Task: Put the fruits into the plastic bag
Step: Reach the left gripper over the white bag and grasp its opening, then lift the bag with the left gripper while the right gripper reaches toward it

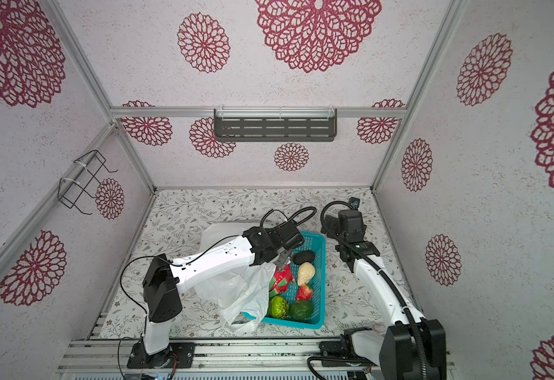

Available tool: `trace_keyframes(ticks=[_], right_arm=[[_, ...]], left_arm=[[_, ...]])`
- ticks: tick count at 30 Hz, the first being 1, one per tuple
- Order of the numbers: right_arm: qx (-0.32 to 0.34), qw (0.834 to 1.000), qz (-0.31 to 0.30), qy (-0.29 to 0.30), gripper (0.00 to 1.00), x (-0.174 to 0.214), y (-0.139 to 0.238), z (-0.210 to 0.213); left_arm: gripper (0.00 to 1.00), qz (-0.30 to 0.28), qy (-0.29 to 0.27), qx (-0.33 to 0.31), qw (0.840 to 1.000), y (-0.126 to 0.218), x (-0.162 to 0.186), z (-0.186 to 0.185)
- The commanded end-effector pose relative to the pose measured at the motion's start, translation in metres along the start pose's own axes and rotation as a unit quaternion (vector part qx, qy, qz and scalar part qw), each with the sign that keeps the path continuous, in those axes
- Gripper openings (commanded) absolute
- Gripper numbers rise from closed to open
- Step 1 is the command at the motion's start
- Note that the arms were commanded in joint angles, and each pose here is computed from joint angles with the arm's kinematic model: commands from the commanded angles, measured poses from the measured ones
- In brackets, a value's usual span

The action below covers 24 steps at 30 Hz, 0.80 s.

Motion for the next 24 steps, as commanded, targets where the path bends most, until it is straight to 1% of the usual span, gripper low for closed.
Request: trace_keyframes(ticks=[1, 5, 8, 10, 11, 12, 14, 15, 16, 18, 19, 22, 24], right_arm=[[-0.005, 1.000, -0.016, 0.002, 0.99, -0.008, 0.003, 0.001], [-0.007, 1.000, -0.015, 0.002, 0.99, -0.007, 0.003, 0.001], [-0.008, 1.000, -0.011, 0.003, 0.99, -0.004, 0.002, 0.002], [-0.012, 1.000, -0.009, 0.002, 0.99, -0.003, 0.002, 0.003], [-0.014, 1.000, -0.009, 0.002, 0.99, -0.003, 0.001, 0.004], [-0.016, 1.000, -0.007, 0.003, 0.99, -0.003, 0.001, 0.005], [-0.020, 1.000, -0.005, 0.001, 0.99, -0.004, 0.000, 0.006], [-0.022, 1.000, -0.005, 0.001, 0.99, -0.004, 0.000, 0.007], [-0.024, 1.000, -0.003, 0.001, 0.99, -0.003, 0.000, 0.008], [-0.027, 1.000, -0.003, -0.001, 0.98, -0.002, -0.001, 0.009], [-0.031, 1.000, -0.002, -0.001, 0.98, -0.001, -0.001, 0.010], [-0.068, 0.998, -0.003, 0.004, 0.97, -0.003, 0.002, 0.025], [-0.113, 0.994, -0.003, 0.005, 0.94, -0.004, 0.005, 0.044]], left_arm=[[0.80, 0.026, 0.009, -0.008, 1.000, -0.015, 0.007, 0.007], [0.80, 0.034, 0.003, -0.006, 0.999, -0.022, 0.012, 0.005], [0.75, 0.042, 0.001, -0.016, 0.999, -0.027, 0.016, 0.007], [0.66, 0.047, 0.001, -0.028, 0.999, -0.030, 0.019, 0.010], [0.57, 0.049, 0.003, -0.033, 0.998, -0.030, 0.020, 0.012], [0.47, 0.050, 0.005, -0.037, 0.998, -0.032, 0.021, 0.014], [0.31, 0.048, 0.015, -0.037, 0.998, -0.031, 0.021, 0.016], [0.23, 0.044, 0.022, -0.035, 0.998, -0.030, 0.018, 0.019], [0.19, 0.040, 0.033, -0.030, 0.998, -0.027, 0.015, 0.023], [0.04, 0.026, 0.066, -0.004, 0.997, -0.018, 0.003, 0.033], [0.00, 0.011, 0.088, 0.019, 0.996, -0.005, -0.008, 0.041], [0.00, -0.017, 0.159, 0.092, 0.983, 0.018, -0.031, 0.068], [0.00, -0.035, 0.198, 0.144, 0.969, 0.035, -0.041, 0.085]])
Point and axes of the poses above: each gripper's point midway between its finger pads, its own y axis back along the fingers, its own z axis along the line the jaws close on, x = y × z, the point moved 1 cm from there along y, back along the fingers, and after that the axes turned 9 degrees about y, right-handed, at the moved point
